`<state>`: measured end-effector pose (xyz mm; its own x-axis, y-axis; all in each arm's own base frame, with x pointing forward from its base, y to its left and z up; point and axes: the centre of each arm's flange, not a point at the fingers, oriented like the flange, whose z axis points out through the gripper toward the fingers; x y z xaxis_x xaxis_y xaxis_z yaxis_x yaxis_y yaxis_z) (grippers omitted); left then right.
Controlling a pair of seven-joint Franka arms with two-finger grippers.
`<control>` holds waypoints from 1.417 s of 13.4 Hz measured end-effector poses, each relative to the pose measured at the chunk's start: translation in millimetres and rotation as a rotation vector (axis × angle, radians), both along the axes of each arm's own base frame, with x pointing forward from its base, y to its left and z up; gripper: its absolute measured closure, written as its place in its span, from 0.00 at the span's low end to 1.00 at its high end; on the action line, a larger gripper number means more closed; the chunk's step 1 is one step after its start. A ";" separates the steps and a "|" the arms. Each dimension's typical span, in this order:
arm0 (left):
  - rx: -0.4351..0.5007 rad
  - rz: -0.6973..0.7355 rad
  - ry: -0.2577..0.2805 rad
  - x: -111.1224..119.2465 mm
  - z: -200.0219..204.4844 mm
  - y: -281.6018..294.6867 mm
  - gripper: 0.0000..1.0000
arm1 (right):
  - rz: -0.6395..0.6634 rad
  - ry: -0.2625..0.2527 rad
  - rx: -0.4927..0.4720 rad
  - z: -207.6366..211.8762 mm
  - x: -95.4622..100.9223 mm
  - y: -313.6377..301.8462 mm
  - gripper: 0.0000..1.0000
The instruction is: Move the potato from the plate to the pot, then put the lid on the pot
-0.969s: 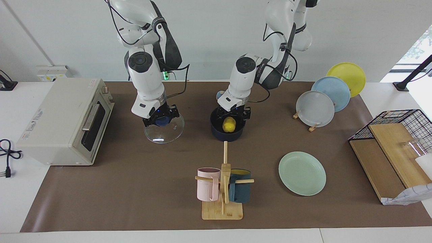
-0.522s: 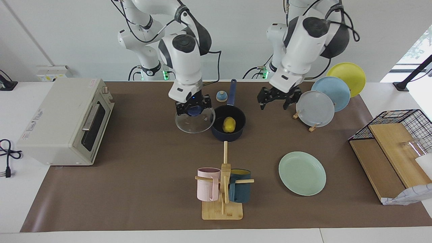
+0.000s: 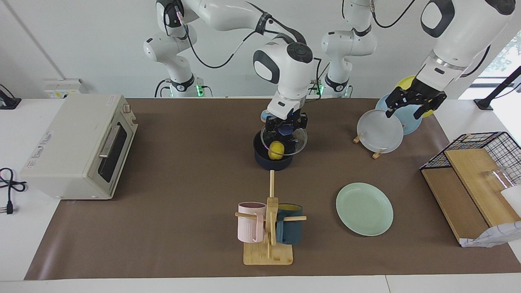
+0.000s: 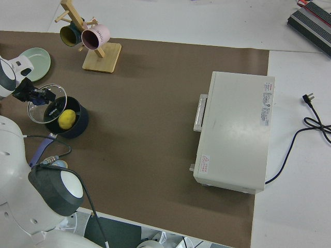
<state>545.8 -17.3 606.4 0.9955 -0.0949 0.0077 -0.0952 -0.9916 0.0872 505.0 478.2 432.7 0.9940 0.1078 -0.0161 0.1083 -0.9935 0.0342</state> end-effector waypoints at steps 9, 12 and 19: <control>0.049 -0.023 0.057 -13.2 23.9 -15.5 0.00 | -0.024 0.044 -0.043 -14.6 4.6 -13.9 0.57; 0.069 -0.021 0.045 -12.9 37.2 -27.2 0.00 | -0.050 0.056 -0.057 -19.1 -4.2 -13.3 0.57; 0.080 -0.038 0.071 -7.7 6.2 -36.8 0.00 | -0.056 0.051 -0.054 -43.1 -13.7 -22.2 0.57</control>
